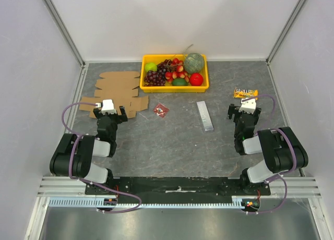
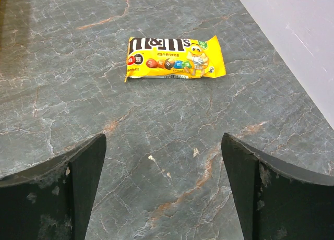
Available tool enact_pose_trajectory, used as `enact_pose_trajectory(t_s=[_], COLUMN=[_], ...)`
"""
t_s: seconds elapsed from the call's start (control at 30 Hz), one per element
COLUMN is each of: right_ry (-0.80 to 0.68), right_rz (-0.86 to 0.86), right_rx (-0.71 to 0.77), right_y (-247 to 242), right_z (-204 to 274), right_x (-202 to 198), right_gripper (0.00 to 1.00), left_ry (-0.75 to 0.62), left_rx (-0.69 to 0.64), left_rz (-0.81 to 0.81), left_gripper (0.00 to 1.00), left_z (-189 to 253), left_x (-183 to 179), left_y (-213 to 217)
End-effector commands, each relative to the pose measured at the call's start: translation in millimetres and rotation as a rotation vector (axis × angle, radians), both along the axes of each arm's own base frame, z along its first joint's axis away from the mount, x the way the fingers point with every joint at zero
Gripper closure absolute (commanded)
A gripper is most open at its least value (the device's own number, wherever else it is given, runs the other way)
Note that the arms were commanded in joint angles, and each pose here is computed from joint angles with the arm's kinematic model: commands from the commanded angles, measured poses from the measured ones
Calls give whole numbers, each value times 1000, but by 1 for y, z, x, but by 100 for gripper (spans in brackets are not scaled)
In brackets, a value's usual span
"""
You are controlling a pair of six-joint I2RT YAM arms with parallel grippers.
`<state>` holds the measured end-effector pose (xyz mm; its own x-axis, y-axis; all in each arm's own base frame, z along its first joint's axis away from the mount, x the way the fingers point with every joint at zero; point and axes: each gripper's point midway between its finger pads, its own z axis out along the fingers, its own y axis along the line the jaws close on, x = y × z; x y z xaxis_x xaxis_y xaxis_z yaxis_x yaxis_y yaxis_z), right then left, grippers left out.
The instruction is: Fold the paper box
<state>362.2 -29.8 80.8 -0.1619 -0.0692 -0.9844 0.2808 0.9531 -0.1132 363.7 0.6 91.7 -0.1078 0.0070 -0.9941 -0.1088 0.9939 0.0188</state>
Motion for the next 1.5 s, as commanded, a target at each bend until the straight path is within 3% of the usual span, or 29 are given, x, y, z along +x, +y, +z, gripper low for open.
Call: enact_pose_trajectory(t_s=[0.0,0.47,0.6,0.67,0.73,0.83,1.03,1.2,1.3,1.47], right_ry=[-69,-67,-30,-39,-90,-35,124,175,216,245], right_rz=[-5,-7,-38,-90,-191,-239,-19,355,509,619], right_rx=[17,15,24,75,166,286,366,519,625,544], right_y=[0,-1,-3,-8,-17,-12,36,111,151,218], right_z=[16,16,38,58,81,94,112,113,116,132], right_x=[6,4,5,8,8,16,55,75,81,69], right_gripper=[2,2,2,2,2,2,2,2,2,2], left_ry=[-65,-65,-80,-66,-40,-91,-145,-76,-64,-44], left_rx=[-26,-25,-7,14,5,-70,-187,-152,-218,-264], left_rz=[14,11,39,183,237,276,456,239,224,287], left_gripper=[0,0,0,0,0,0,0,0,0,0], left_z=[18,18,26,36,54,97,144,163,165,156], left_x=[5,4,1,-1,1,4,-20,-17,-20,-34], left_y=[1,0,0,13,19,21,49,19,13,22])
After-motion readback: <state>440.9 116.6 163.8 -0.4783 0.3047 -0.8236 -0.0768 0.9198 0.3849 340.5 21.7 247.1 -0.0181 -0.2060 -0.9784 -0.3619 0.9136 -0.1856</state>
